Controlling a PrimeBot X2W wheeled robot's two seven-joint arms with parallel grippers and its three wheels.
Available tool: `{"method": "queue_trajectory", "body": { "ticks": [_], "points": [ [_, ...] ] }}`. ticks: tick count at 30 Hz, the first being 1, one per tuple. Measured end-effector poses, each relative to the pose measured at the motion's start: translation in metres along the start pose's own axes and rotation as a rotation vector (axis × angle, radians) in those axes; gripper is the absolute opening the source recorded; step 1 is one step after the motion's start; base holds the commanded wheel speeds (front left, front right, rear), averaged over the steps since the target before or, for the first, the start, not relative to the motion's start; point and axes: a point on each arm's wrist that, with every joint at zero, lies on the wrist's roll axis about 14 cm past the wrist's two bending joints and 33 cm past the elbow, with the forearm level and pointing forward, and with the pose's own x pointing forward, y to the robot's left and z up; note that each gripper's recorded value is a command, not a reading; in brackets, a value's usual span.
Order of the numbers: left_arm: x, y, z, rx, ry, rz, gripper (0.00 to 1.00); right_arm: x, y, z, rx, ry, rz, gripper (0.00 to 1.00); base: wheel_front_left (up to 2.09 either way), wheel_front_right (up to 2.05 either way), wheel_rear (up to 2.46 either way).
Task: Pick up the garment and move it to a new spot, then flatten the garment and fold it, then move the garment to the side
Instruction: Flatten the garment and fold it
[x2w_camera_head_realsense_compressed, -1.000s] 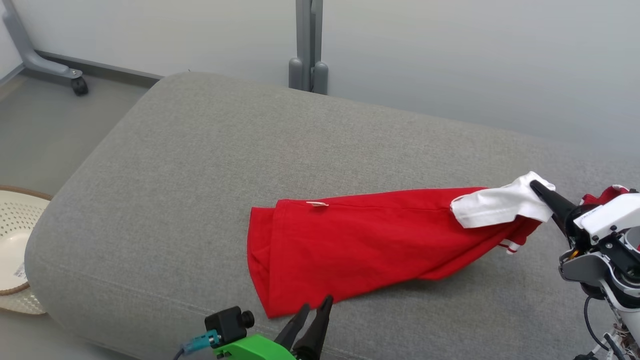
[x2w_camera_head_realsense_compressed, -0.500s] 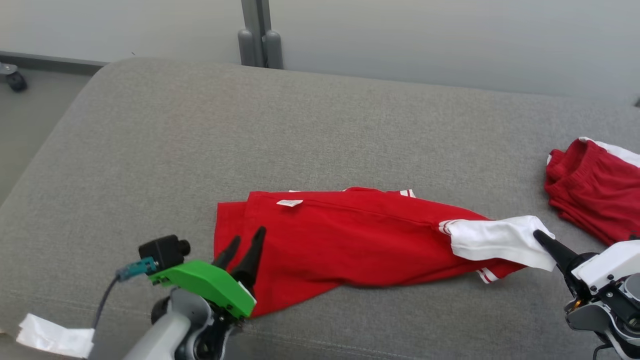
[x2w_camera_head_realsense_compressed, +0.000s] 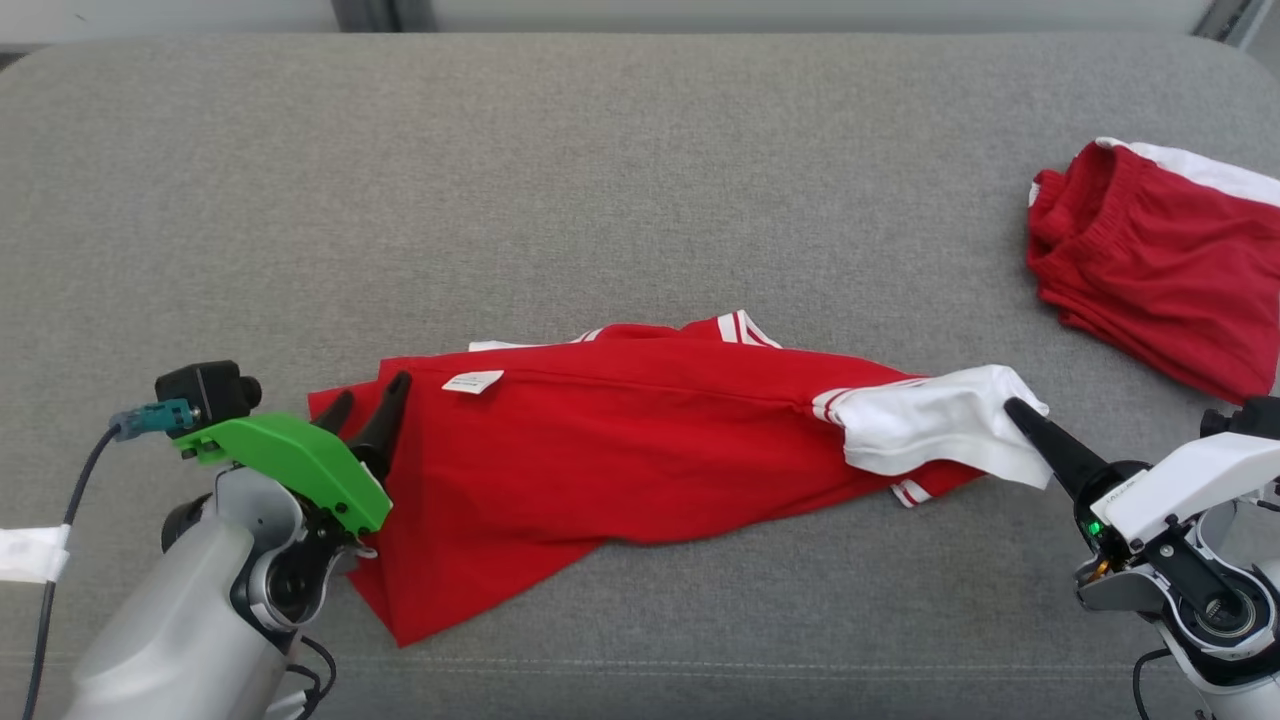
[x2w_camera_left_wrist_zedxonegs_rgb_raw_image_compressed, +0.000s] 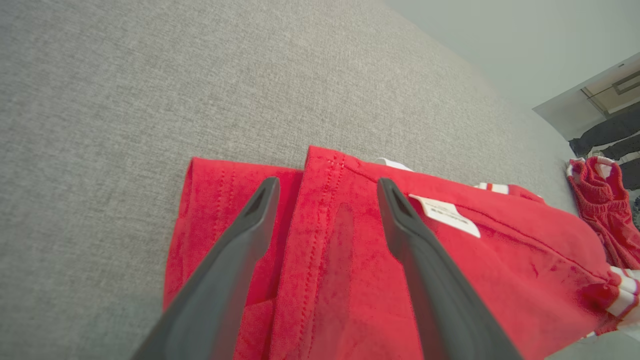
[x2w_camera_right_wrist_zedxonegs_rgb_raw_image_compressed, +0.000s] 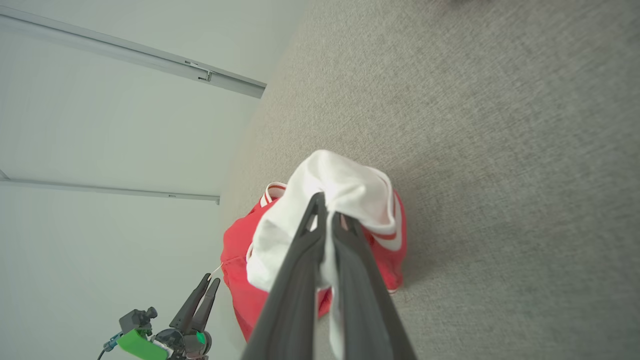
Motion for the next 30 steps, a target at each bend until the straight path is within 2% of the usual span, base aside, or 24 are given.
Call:
{"method": "queue_trajectory", "body": {
  "ticks": [6, 13, 29, 30],
  "points": [
    [0.029, 0.012, -0.018, 0.035, 0.082, 0.017, 1.0, 0.001, -0.025, 0.007, 0.038, -0.033, -0.056, 0.0, 0.0, 0.0, 0.0],
    [0.052, -0.004, -0.032, 0.018, 0.124, -0.046, 1.0, -0.001, -0.051, 0.012, 0.071, -0.07, -0.122, 0.0, 0.0, 0.0, 0.0],
    [0.04, -0.008, -0.034, 0.006, 0.108, -0.051, 1.0, 0.006, -0.047, 0.002, 0.069, -0.053, -0.112, 0.0, 0.0, 0.0, 0.0],
    [0.039, -0.008, -0.033, 0.006, 0.106, -0.05, 0.9, 0.005, -0.048, 0.001, 0.069, -0.052, -0.113, 0.0, 0.0, 0.0, 0.0]
  ]
}}
